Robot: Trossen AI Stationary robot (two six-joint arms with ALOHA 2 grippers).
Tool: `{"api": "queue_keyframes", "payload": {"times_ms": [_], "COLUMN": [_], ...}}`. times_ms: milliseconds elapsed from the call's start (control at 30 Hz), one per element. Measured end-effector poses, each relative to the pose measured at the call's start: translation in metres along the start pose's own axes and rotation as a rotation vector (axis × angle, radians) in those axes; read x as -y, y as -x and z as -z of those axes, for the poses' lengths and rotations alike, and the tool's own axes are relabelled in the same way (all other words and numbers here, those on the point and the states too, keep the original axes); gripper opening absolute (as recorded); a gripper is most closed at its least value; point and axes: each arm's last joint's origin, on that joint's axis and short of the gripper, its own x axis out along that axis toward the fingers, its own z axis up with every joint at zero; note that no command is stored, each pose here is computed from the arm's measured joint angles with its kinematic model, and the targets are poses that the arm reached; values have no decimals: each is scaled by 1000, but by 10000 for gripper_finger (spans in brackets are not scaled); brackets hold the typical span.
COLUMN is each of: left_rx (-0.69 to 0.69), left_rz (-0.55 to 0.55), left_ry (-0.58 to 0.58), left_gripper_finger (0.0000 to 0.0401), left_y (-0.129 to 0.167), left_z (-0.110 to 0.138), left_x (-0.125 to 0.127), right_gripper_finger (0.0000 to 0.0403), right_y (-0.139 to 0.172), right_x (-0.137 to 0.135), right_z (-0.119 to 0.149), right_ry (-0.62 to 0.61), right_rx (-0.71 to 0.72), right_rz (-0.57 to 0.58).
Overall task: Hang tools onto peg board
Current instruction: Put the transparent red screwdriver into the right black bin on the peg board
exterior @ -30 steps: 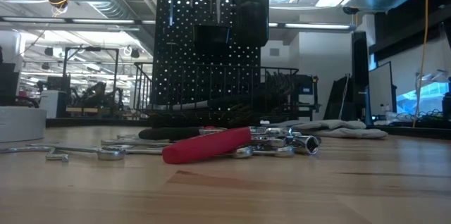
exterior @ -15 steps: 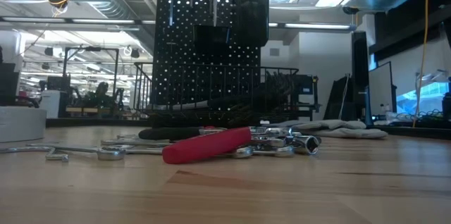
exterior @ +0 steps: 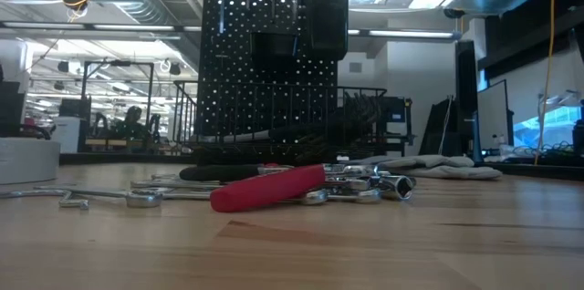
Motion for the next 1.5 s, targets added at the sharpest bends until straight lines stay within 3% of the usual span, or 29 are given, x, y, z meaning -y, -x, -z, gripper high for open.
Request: {"api": "queue_keyframes", "payload": {"times_ms": [167, 333, 467, 600, 767, 1000, 1500], "left_rx": [-102, -70, -16, -3, -5, -12, -16], "left_rz": [29, 71, 79, 66, 61, 61, 60], "left_ry": [89, 117, 131, 134, 134, 130, 143], "left_gripper_finger": [163, 156, 155, 155, 155, 155, 155], "left_y": [-1, -21, -31, -31, -32, -32, -32], "left_z": [49, 95, 116, 118, 118, 118, 119], "left_x": [7, 19, 22, 20, 19, 19, 19], "right_gripper_finger": [107, 108, 109, 110, 110, 110, 110], "right_y": [17, 24, 24, 24, 23, 9, -14], "right_x": [23, 56, 84, 111, 135, 160, 173], "right_z": [-35, -87, -121, -137, -136, -115, -77], "right_ry": [28, 60, 103, 124, 146, 125, 94], "right_rx": [36, 85, 106, 118, 116, 46, -129], "right_rz": [165, 295, 378, 461, 517, 581, 689]}}
